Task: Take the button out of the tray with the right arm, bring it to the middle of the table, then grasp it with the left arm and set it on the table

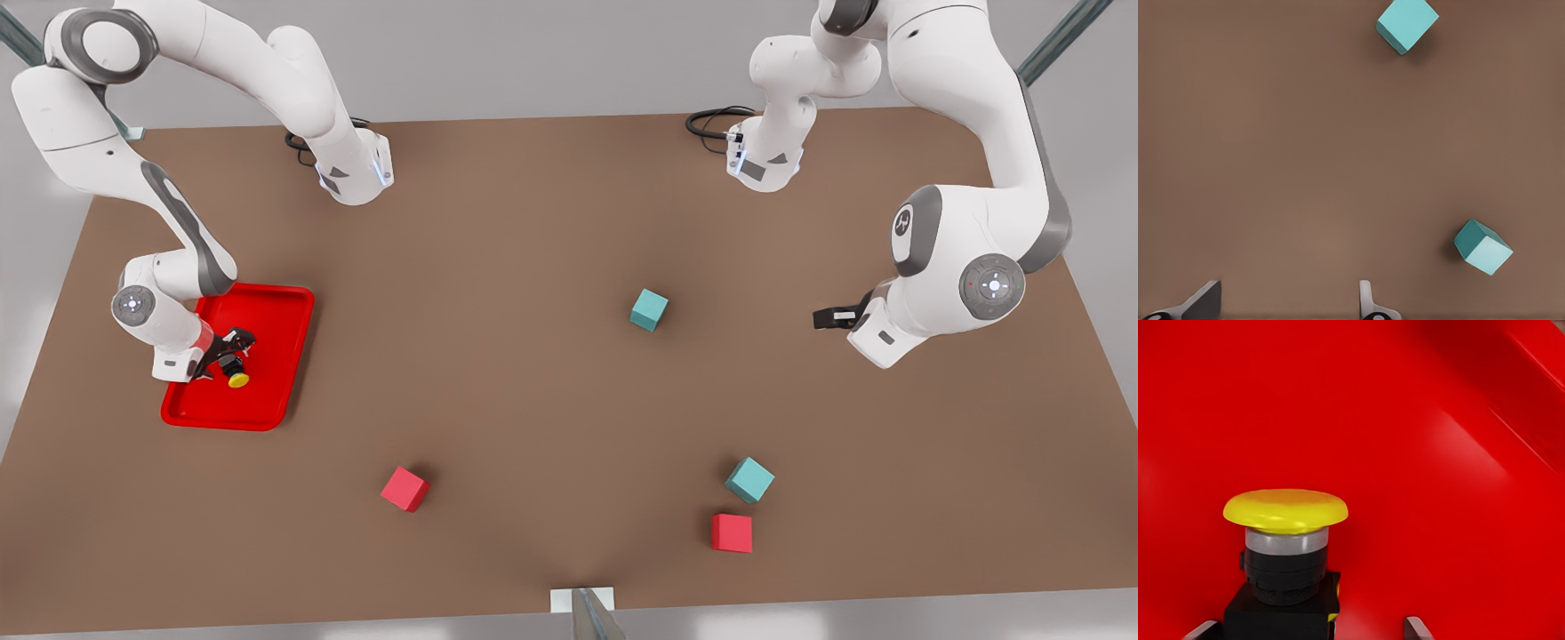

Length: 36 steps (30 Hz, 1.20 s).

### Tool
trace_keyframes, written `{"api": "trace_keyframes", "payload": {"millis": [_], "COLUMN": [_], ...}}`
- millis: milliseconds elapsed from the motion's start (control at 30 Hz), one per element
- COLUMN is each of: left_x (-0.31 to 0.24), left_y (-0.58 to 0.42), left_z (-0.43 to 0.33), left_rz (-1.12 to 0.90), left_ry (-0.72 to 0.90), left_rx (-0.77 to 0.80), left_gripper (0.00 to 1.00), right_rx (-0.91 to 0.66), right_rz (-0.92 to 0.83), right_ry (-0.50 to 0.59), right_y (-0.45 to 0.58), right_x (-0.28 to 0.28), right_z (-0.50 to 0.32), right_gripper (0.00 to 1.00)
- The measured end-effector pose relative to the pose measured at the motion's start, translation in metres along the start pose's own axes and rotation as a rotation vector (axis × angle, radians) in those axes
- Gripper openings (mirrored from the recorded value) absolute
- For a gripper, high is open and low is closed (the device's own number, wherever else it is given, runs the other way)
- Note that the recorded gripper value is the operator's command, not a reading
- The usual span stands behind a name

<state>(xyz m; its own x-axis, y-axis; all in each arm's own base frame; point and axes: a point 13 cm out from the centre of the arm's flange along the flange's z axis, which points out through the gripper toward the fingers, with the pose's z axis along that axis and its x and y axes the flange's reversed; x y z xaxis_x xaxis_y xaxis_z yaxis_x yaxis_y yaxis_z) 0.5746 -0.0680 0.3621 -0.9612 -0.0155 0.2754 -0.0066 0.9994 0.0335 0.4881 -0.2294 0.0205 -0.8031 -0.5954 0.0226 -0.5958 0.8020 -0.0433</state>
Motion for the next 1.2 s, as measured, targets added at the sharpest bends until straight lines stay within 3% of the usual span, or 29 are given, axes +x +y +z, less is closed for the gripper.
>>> {"api": "trace_keyframes", "payload": {"millis": [300,333,367,633,700,867,1067,1200], "left_x": [0.0,0.0,0.0,0.0,0.0,-0.001,-0.001,-0.002], "left_y": [0.0,0.0,0.0,0.0,0.0,0.0,-0.001,-0.001], "left_z": [0.0,0.0,0.0,0.0,0.0,0.0,0.001,0.001], "left_rz": [0.0,0.0,0.0,0.0,0.0,0.0,0.002,0.001], "left_ry": [-0.001,-0.001,-0.001,0.0,-0.001,-0.002,-0.001,-0.002], "left_rx": [0.0,0.0,0.0,0.0,0.0,0.0,0.0,0.0], "left_gripper": [1.0,1.0,1.0,1.0,1.0,1.0,1.0,1.0], "right_rx": [0.002,0.002,0.002,-0.006,0.012,0.044,-0.1,-0.137], "right_rz": [0.0,-0.002,-0.004,-0.008,-0.006,-0.121,-0.239,-0.135], "right_ry": [-0.04,-0.04,-0.04,-0.041,-0.085,-0.178,-0.12,-0.029], "right_y": [0.0,0.0,0.001,0.002,-0.005,0.053,0.28,0.426], "right_x": [-0.004,-0.004,-0.004,-0.006,-0.018,-0.143,-0.344,-0.433], "right_z": [-0.016,-0.016,-0.016,-0.017,-0.043,-0.194,-0.279,-0.276], "right_gripper": [1.0,0.92,0.43,0.38,0.38,0.38,0.38,0.38]}}
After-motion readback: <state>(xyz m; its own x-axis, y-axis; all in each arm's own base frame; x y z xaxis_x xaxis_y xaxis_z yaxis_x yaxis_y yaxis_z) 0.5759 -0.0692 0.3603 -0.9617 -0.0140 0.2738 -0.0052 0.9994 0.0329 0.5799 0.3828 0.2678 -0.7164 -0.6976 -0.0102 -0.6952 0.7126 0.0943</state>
